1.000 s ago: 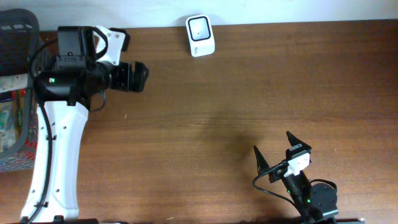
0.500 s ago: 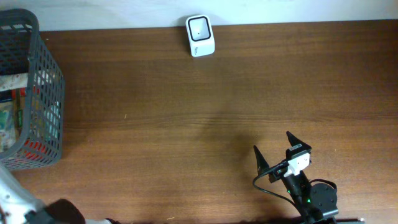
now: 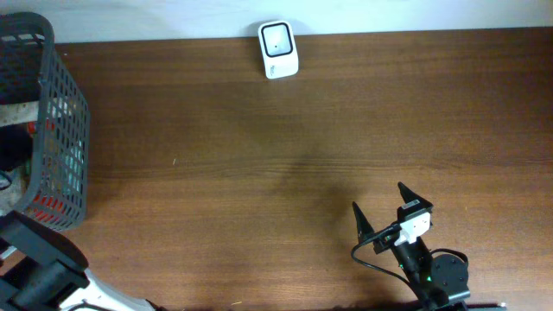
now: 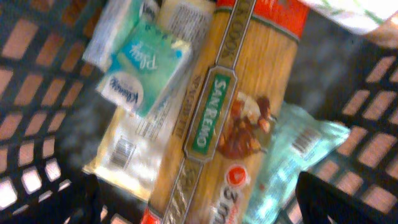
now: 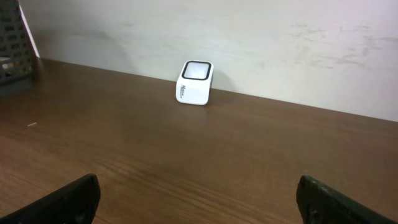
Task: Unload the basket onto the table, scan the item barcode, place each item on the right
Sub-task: 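Reach the left gripper into the grey basket and grasp the pasta package, then lift the pasta package out and lay it on the table center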
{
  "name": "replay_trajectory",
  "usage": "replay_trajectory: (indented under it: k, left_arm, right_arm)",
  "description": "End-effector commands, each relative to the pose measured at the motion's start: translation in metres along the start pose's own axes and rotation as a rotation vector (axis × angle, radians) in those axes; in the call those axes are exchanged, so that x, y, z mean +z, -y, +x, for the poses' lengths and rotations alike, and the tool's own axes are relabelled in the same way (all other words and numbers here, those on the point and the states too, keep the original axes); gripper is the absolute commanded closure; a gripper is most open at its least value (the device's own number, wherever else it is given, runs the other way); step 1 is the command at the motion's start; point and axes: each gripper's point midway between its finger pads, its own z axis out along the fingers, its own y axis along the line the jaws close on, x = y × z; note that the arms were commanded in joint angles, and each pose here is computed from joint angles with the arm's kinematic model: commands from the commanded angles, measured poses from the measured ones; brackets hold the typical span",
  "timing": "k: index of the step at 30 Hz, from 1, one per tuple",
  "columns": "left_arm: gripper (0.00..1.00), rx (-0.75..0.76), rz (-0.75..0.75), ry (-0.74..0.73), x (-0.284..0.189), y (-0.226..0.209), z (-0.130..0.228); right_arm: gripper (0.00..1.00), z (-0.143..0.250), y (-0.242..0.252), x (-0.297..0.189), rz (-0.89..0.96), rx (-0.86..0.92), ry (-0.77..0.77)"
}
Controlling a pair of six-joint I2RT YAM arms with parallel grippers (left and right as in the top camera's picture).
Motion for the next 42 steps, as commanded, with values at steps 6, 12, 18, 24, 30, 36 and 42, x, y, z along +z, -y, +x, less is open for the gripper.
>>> replay_trajectory:
  k: [6,12,18,24,30,36,42]
  left_arm:
    - [0.0,0.065,0.016,-0.079,0.075,0.004,0.044]
    - [0.08,0.066,0.023,-0.148,0.115,0.007,0.067]
    - [0.92,0.066,0.022,-0.147,0.115,0.007,0.067]
    - [1.0,0.067,0.02,-0.103,0.088,0.005,0.039]
    - [1.0,0.007,0.066,0.294,-0.064,0.008,-0.061]
    - [1.0,0.006,0.307,0.662,-0.217,0.042,-0.086]
    - [1.0,0.1,0.606,0.718,-0.288,0.12,-0.059]
  right_arm:
    - [0.01,0.003,-0.003,0.0,-0.011,-0.007,-0.003]
    - [0.01,0.003,-0.003,0.0,-0.011,-0.007,-0.002]
    - [0.01,0.003,-0.003,0.0,-0.011,-0.007,-0.002]
    - [0.01,0.003,-0.003,0.0,-0.011,-0.007,-0.003]
    - [0.01,0.003,-0.003,0.0,-0.011,-0.007,-0.002]
    - [0.01,0.003,-0.003,0.0,-0.011,-0.007,-0.002]
    - [0.01,0.003,-0.003,0.0,-0.011,-0.007,-0.003]
